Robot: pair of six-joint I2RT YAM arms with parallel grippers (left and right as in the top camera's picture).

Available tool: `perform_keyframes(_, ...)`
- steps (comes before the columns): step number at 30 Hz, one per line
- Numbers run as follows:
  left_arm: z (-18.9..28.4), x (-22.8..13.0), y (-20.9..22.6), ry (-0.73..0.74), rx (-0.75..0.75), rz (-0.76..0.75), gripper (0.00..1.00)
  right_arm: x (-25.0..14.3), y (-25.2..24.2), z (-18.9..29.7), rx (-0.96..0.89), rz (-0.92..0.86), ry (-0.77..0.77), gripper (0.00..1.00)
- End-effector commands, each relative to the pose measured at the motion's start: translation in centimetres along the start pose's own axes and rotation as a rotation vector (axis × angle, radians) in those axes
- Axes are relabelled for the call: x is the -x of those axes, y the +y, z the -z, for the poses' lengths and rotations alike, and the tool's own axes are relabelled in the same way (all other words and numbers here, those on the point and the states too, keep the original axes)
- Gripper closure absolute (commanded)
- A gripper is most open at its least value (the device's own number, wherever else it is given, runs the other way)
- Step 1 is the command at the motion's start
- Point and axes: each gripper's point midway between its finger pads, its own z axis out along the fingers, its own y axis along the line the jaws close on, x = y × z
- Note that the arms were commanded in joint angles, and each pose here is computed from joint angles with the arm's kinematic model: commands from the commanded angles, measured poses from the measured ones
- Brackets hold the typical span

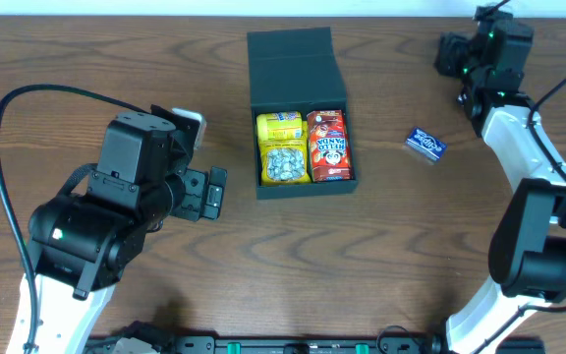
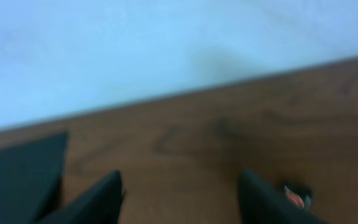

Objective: Pack container
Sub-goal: 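Grasp the black Mars bar with the right gripper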

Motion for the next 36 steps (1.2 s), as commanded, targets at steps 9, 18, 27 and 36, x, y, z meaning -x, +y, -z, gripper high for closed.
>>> perform_keyframes(9,0.5,0.3,0.1,-0.014,0.001,-0.001,0.05,-4.3,-7.5,-1.1,-0.232,-0.03,0.126,0.21)
perform_keyframes(18,0.5,0.3,0.1,-0.014,0.001,-0.001,0.05,-10.3,-10.4,-3.9,-0.278,-0.068,0.241,0.23)
perform_keyframes(27,0.5,0.3,0.1,-0.014,0.001,-0.001,0.05,-12.3,-11.8,-5.2,-0.301,-0.105,0.252,0.27)
perform_keyframes(36,0.5,0.3,0.1,-0.014,0.001,-0.001,0.05,-12.1,-12.2,-6.1,-0.297,-0.105,0.212,0.3)
